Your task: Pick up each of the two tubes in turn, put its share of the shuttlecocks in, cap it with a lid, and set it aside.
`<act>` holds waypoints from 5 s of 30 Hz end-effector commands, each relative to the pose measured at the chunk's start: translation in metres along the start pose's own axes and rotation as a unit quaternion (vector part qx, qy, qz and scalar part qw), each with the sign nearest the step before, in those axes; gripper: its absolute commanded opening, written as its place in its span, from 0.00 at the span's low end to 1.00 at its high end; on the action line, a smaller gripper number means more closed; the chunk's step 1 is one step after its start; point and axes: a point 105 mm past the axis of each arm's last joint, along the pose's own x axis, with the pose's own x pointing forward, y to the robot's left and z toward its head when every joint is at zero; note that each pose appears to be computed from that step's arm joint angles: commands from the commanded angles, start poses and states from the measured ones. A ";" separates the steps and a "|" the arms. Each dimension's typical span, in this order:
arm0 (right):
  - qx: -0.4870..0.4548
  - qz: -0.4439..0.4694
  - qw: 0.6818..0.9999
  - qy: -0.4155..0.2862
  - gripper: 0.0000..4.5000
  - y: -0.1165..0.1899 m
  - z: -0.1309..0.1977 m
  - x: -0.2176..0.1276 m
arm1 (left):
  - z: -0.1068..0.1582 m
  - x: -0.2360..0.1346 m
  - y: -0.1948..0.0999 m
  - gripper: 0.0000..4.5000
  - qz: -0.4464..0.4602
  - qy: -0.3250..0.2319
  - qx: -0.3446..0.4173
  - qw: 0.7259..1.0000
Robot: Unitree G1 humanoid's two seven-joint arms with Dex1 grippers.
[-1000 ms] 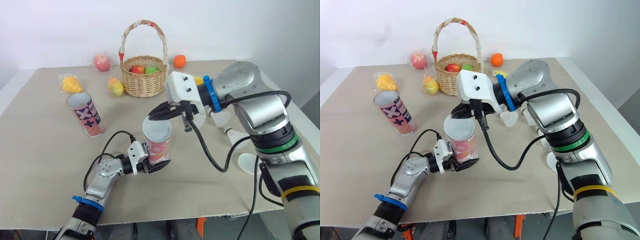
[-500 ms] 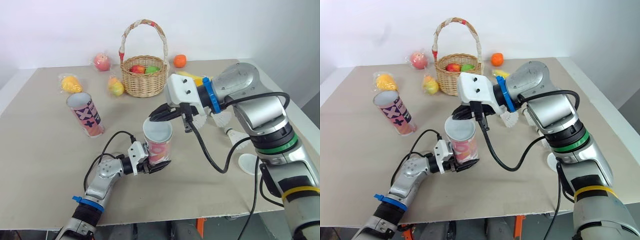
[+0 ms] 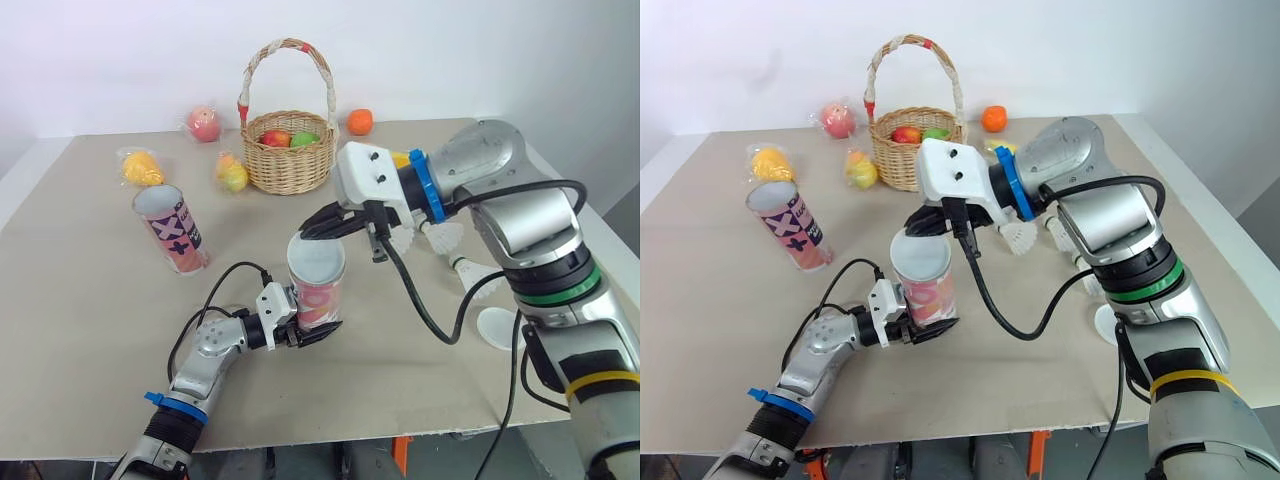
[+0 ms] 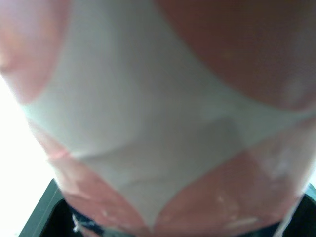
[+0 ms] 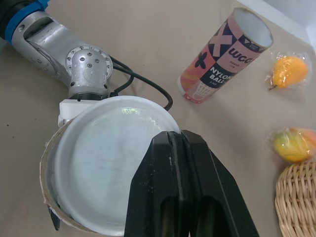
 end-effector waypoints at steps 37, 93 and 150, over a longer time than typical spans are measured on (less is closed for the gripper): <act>-0.033 -0.002 0.999 0.012 0.02 0.006 0.006 -0.006 | -0.033 -0.007 -0.008 0.71 -0.004 0.058 -0.050 0.997; -0.137 -0.027 0.988 0.064 0.02 0.013 -0.019 0.028 | -0.033 -0.004 -0.007 0.71 -0.001 0.056 -0.058 0.997; -0.135 0.024 0.991 0.009 0.71 -0.020 0.022 -0.022 | -0.034 0.002 -0.007 0.71 -0.007 0.053 -0.058 0.997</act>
